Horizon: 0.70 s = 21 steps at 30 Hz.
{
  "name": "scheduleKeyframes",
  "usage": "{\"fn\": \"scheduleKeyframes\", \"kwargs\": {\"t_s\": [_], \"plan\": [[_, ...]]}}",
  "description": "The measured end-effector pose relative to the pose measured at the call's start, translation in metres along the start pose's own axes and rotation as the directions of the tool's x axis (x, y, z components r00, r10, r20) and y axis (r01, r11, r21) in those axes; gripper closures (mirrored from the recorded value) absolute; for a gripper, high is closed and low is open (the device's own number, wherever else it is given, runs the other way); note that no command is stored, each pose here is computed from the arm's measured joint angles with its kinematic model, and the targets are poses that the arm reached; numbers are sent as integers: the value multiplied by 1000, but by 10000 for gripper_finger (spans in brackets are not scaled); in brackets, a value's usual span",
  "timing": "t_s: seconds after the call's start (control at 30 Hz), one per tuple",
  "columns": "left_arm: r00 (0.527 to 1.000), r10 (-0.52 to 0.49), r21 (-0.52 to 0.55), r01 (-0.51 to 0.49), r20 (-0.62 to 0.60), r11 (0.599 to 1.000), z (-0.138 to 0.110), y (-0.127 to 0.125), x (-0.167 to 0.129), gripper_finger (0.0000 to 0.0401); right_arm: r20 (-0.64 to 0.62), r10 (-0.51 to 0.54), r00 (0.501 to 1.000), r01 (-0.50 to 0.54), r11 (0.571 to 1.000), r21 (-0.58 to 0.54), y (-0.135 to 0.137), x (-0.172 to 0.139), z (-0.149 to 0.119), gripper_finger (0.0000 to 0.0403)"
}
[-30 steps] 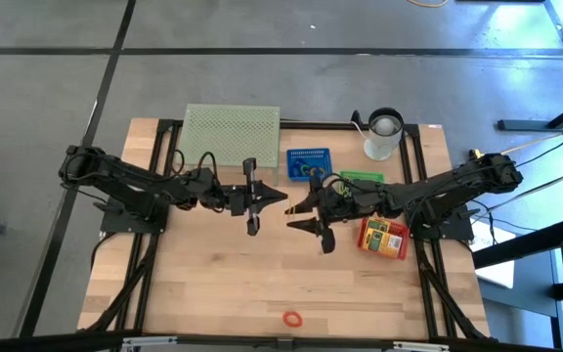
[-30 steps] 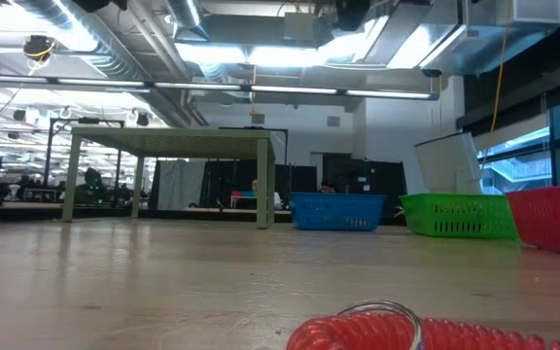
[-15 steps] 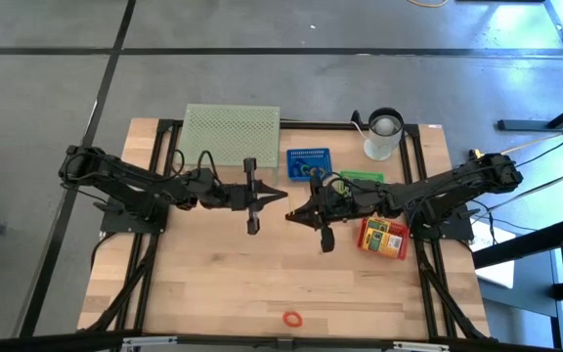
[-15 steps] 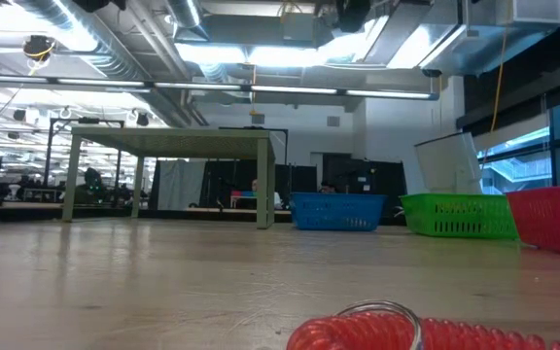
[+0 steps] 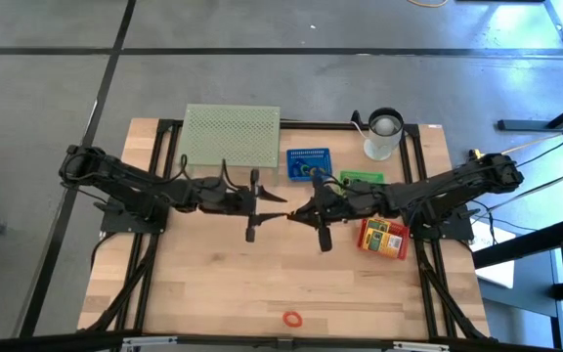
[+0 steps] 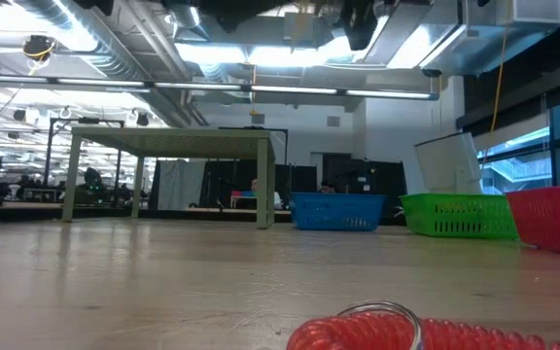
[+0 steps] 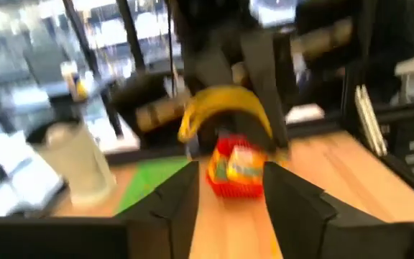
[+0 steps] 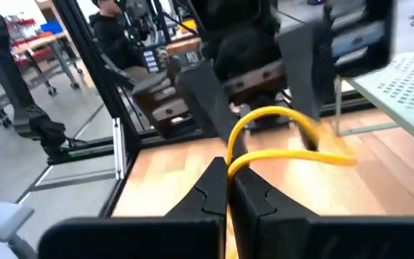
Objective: Pick & Place Office Desk Supplies
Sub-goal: Put the yellow rubber band into the green bin
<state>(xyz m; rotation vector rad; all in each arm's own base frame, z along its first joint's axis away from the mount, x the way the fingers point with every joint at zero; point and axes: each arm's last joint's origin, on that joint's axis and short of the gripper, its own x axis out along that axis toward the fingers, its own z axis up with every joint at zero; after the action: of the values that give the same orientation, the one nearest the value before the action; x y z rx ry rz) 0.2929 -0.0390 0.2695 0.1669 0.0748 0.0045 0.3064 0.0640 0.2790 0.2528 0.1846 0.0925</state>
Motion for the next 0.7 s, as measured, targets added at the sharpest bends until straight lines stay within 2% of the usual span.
{"fn": "scheduleKeyframes", "kwargs": {"t_s": [0.07, 0.17, 0.3, 0.43, 0.6, 0.7], "plan": [[998, -1, -29, -1, -67, 1000, -6, -3, -1, 242, -22, -40, 999, 40, 999, -1, -4, -5, 2, 401], [990, -10, -51, 3, -137, 999, -13, -7, -2, 234, -80, -166, 983, 167, 986, 9, -13, -15, 1, 402], [980, -18, -73, 4, -200, 997, -19, -9, -3, 233, -182, -347, 920, 356, 934, 17, -26, -36, 0, 402], [975, -21, -76, 4, -220, 997, -21, -9, -3, 232, -316, -525, 790, 556, 831, 7, -40, -57, -10, 402], [975, -21, -75, 5, -220, 997, -21, -9, -3, 232, -477, -672, 567, 747, 664, -47, -56, -79, -27, 401], [975, -22, -74, 5, -220, 997, -21, -9, -3, 232, -527, -732, 432, 828, 553, -90, -65, -88, -36, 401]]}}
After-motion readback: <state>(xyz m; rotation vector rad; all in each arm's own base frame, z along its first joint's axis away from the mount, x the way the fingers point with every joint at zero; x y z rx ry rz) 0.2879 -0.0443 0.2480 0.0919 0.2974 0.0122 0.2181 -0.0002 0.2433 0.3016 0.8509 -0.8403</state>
